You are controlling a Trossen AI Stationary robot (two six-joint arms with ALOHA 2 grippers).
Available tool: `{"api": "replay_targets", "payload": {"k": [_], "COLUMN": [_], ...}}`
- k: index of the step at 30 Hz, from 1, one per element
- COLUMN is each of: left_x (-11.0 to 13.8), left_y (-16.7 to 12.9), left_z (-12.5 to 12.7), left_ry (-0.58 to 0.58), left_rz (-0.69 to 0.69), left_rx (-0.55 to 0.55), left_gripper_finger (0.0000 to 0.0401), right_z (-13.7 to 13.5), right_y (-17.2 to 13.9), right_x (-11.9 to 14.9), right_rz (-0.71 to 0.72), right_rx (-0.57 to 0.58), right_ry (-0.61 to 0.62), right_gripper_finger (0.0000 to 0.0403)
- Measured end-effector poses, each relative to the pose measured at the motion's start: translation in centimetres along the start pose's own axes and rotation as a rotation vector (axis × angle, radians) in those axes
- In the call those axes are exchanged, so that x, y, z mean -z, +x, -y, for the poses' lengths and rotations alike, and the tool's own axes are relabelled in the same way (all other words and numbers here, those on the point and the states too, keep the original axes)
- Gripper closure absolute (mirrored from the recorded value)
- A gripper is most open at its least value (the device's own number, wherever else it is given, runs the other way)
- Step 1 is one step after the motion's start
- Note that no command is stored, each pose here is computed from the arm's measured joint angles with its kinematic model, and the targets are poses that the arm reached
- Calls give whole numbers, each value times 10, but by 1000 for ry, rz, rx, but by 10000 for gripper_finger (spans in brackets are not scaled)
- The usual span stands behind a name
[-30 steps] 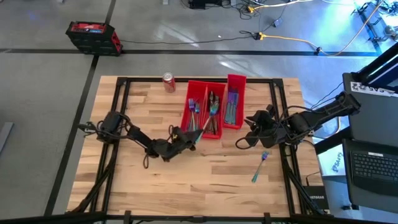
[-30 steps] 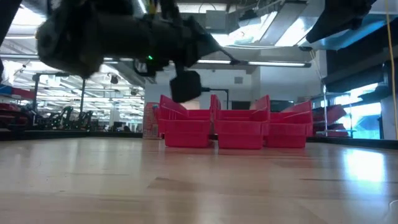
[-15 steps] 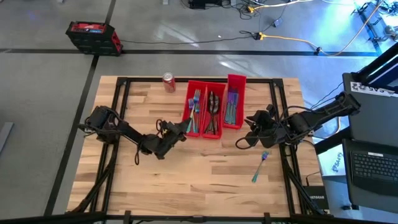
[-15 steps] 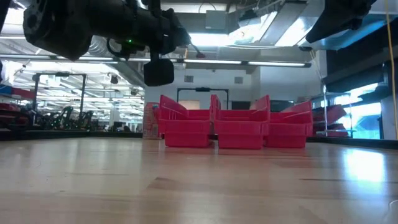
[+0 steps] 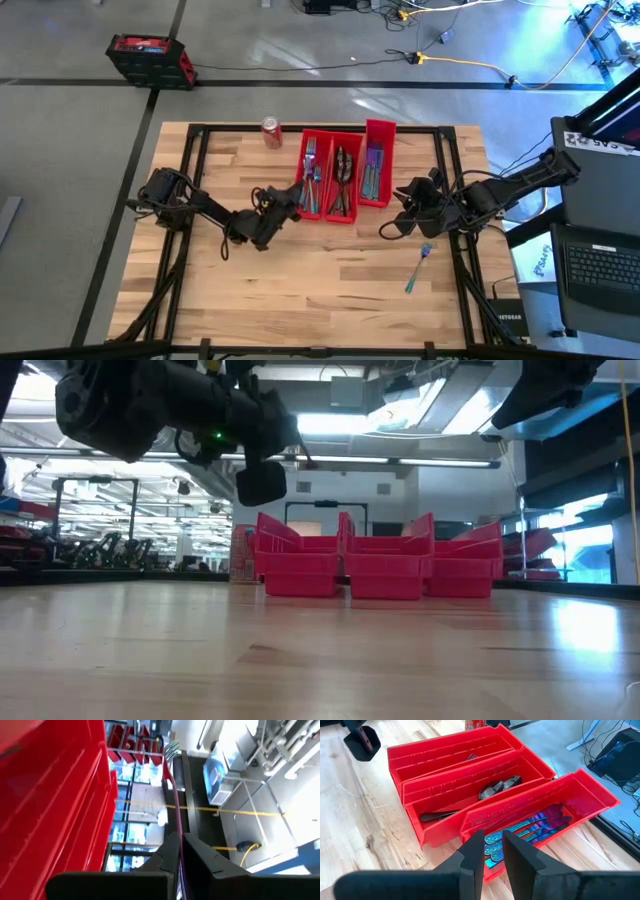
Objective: Sort silverware
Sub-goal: Put the purple fork into the left red bin
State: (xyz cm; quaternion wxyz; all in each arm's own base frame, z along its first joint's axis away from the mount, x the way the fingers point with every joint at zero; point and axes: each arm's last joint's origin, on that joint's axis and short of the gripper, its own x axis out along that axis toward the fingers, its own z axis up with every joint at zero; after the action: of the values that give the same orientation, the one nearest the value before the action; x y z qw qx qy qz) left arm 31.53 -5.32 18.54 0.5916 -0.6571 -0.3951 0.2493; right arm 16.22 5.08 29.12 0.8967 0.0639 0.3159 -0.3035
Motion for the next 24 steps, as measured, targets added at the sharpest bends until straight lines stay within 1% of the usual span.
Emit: {"api": "replay_targets", "payload": {"k": [3, 13, 18, 24], "left_x": [0, 0, 1, 2], "left_y": [0, 3, 3, 4], "left_z": [0, -3, -11, -24], "left_ry": [27, 35, 24, -9], "left_rz": [-13, -10, -56, -54], "left_rx": [3, -9, -47, -120], "left_gripper_finger": [391, 391, 391, 391], "right_z": [0, 0, 0, 0], "right_y": [0, 0, 0, 0], "right_x": [0, 0, 0, 0], "right_rz": [0, 0, 0, 0], "right_rx": [0, 0, 0, 0], "right_ry": [-1, -3, -4, -6], "right_gripper_finger": [349, 349, 349, 349]}}
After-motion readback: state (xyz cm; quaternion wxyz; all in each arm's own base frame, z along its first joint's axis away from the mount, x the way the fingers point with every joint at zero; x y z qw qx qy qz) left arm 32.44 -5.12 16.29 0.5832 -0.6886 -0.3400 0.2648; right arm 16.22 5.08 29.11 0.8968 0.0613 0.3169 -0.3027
